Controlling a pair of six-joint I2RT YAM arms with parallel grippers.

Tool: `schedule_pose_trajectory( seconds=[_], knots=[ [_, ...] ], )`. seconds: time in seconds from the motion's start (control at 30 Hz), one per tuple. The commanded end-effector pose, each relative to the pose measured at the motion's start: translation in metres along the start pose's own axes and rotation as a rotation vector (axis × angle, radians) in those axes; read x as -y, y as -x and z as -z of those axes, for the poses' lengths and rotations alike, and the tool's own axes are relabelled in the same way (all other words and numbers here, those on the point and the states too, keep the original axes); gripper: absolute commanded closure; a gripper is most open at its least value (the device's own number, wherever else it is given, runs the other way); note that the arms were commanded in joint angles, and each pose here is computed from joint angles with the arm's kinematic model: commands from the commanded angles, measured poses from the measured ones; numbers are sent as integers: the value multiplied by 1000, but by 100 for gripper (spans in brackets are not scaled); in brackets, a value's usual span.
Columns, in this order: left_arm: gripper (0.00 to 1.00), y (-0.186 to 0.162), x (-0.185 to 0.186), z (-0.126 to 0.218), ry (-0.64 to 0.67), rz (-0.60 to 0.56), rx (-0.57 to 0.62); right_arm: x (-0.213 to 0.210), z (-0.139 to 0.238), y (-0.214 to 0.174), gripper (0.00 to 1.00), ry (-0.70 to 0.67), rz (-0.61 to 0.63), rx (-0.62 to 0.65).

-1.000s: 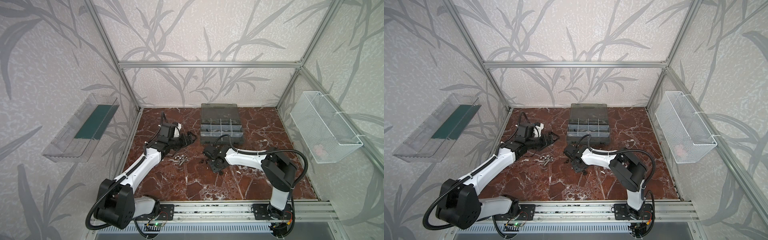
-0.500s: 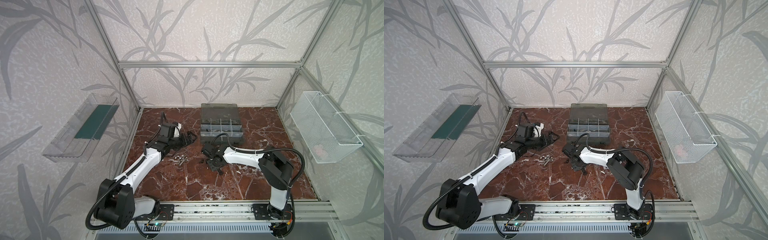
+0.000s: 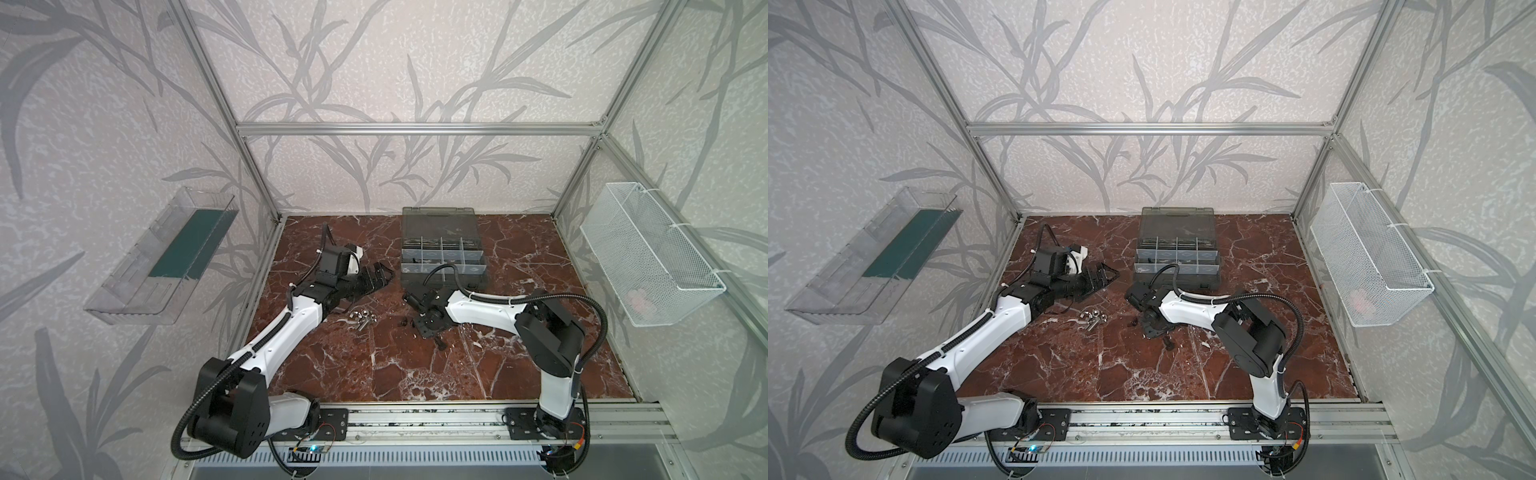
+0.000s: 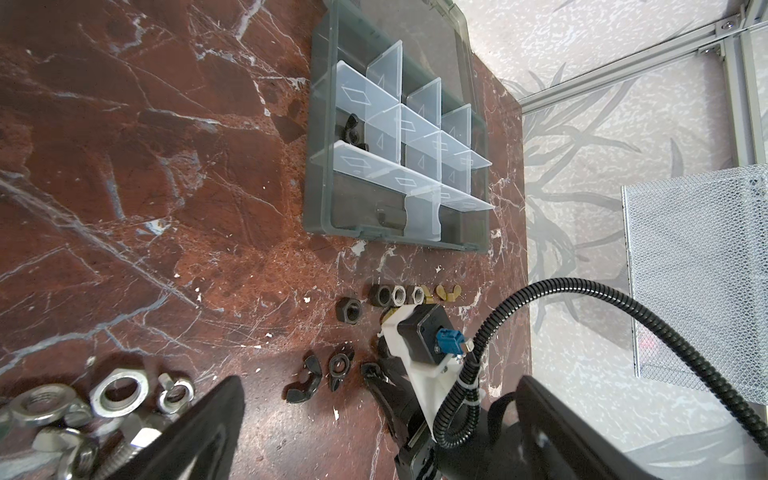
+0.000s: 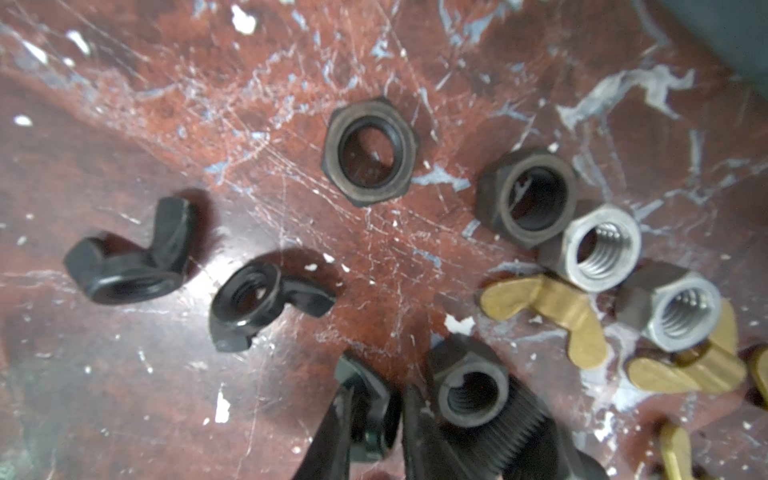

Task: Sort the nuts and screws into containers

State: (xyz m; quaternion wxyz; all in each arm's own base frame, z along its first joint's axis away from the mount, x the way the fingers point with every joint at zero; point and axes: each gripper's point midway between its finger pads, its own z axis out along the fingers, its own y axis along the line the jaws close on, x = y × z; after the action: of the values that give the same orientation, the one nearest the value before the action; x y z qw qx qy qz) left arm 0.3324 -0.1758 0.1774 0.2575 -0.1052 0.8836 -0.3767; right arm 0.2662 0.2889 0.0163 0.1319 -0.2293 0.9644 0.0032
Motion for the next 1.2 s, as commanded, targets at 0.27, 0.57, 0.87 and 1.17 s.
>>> schedule_pose_trajectory(
  seconds=[0.27, 0.57, 0.87, 1.17],
  knots=[
    [0, 4, -1, 3, -14, 11, 18, -3, -14, -2, 88, 47, -7, -41],
    [1, 6, -4, 2, -16, 23, 20, 3, -14, 8, 94, 72, -40, -33],
    [1, 7, -5, 2, -14, 28, 21, 6, -15, 16, 98, 86, -55, -32],
    [1, 9, -3, 2, -26, 26, 22, 10, -1, 32, 100, 114, -85, 5]
  ],
)
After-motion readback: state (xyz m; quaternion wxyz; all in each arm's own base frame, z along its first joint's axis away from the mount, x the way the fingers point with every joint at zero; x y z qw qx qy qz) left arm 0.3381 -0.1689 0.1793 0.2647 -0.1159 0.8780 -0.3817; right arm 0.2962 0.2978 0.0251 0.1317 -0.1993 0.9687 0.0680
